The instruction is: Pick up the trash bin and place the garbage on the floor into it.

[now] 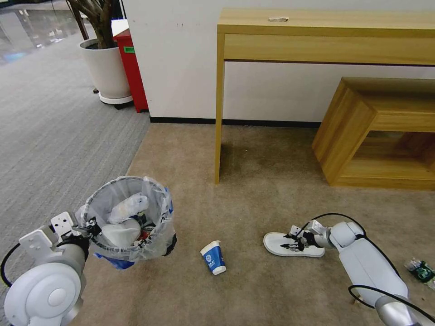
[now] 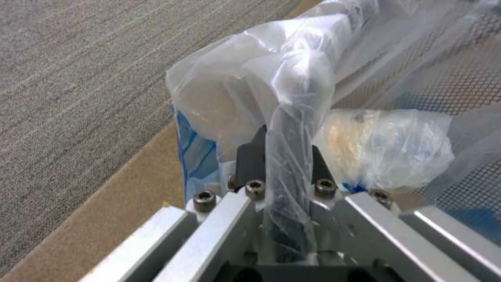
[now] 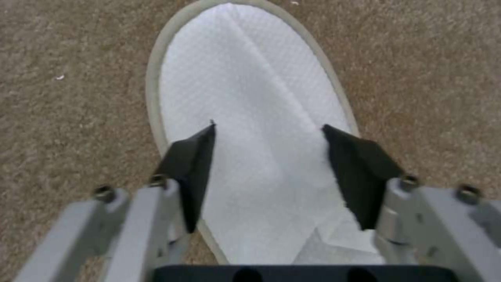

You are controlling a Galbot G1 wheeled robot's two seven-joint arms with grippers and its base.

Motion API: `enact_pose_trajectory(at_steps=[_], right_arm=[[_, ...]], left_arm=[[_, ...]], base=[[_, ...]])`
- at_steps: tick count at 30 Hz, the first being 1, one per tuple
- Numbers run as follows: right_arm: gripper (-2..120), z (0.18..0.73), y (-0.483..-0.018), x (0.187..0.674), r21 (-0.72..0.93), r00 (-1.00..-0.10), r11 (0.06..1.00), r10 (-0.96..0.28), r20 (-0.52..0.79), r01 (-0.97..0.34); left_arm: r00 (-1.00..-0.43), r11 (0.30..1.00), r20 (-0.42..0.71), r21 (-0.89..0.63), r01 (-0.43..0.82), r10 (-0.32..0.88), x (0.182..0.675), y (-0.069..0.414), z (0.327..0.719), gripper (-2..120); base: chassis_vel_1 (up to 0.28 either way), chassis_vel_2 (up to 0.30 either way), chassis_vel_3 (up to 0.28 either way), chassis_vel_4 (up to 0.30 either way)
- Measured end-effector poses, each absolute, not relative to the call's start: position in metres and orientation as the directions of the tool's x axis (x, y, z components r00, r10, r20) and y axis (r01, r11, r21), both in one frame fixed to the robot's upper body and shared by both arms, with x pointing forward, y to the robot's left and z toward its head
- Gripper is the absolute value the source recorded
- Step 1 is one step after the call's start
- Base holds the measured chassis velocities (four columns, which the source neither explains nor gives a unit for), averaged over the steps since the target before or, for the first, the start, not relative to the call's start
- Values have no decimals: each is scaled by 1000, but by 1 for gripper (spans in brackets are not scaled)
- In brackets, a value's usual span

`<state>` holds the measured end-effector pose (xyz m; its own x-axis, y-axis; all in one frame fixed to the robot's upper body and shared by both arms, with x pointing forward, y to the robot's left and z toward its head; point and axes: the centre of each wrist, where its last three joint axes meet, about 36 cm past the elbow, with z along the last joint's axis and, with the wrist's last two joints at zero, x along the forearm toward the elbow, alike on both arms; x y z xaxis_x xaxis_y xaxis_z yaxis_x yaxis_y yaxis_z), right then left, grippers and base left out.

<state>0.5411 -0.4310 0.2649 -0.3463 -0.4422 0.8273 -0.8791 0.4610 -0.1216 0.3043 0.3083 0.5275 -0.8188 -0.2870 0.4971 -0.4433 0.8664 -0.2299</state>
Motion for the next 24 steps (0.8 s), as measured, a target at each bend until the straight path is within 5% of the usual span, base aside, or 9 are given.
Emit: enact_pose_trajectory(at_steps=[6,16,24], right_arm=[[73,263,-431,540,-119,-344,461,-443,828,-879],[39,262,-431,538,-118,-343,461,-444,828,-880],[53,278,-440,540,-154,-371,450,-445,815,-879]], left_arm=[[-820,866,495,-231,-442,-287,304,308,528,1],[-821,865,493,-234,-443,-287,302,307,529,1],[-820,864,493,-233,-446,-290,302,307,528,1]], base=[[0,0,0,0],[0,0,0,0],[0,0,0,0]])
